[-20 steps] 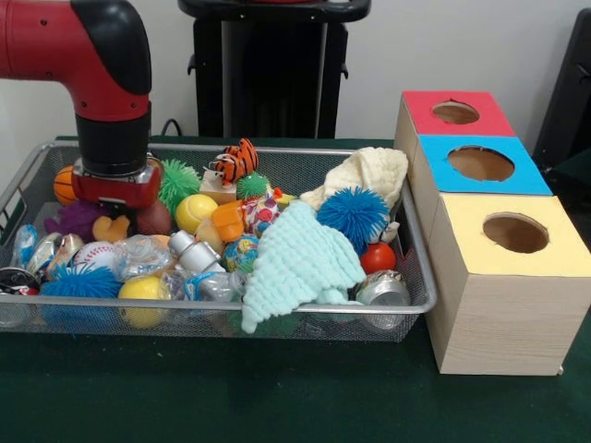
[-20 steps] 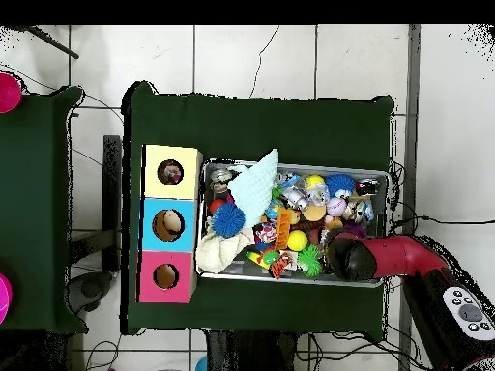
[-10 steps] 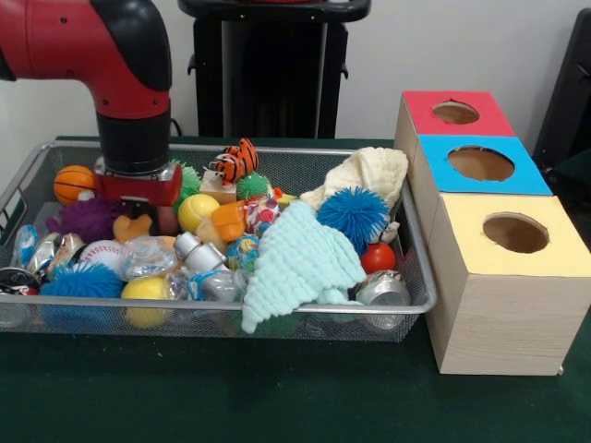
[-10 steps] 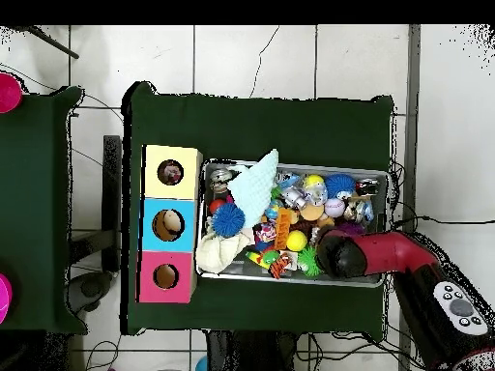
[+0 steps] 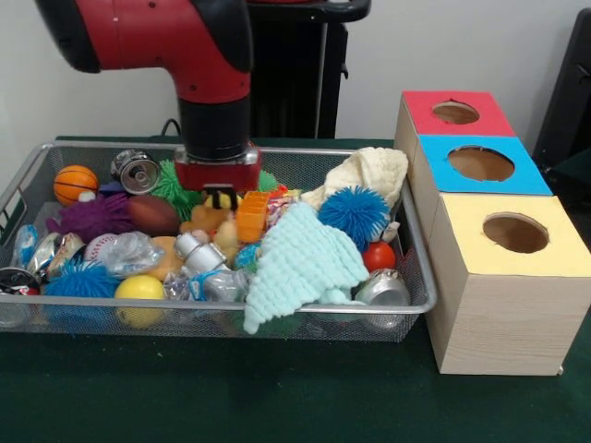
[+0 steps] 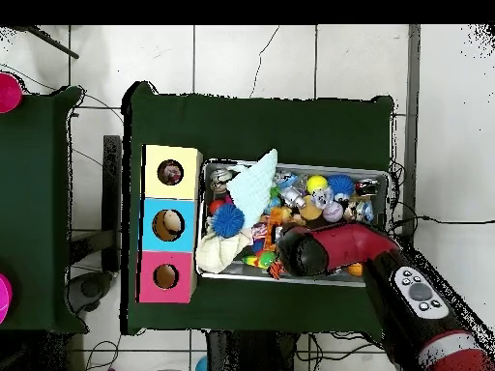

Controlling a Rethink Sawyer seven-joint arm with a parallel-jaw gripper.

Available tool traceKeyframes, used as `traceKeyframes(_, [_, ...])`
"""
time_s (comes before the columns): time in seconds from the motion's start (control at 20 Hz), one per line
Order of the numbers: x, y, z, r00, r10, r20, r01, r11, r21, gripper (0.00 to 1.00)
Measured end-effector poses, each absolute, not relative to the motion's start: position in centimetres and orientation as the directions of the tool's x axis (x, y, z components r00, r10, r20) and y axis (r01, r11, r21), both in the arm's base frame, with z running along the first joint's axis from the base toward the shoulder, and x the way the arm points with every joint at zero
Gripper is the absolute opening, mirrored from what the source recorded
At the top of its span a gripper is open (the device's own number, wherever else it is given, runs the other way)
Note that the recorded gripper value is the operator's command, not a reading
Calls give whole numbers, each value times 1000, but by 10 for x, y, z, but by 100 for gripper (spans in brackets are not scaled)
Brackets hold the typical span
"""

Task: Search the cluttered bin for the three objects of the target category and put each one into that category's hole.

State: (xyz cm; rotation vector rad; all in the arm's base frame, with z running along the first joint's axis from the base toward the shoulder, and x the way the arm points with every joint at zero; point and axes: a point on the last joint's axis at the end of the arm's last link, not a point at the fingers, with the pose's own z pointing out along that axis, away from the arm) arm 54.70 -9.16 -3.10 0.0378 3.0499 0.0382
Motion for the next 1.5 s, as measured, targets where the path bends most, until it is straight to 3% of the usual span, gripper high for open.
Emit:
traceKeyframes(0.45, [543, -19, -21, -994, -65, -87, -68, 997, 24, 0])
traceKeyframes(0.5, [540, -11, -21, -994, -66, -92, -69, 997, 27, 100])
traceKeyframes(0.95, [545, -12, -20, -988, -30, -149, -38, 998, 54, 100])
traceKeyframes(1.5, [544, -23, -7, -988, 77, -132, 65, 993, 96, 100])
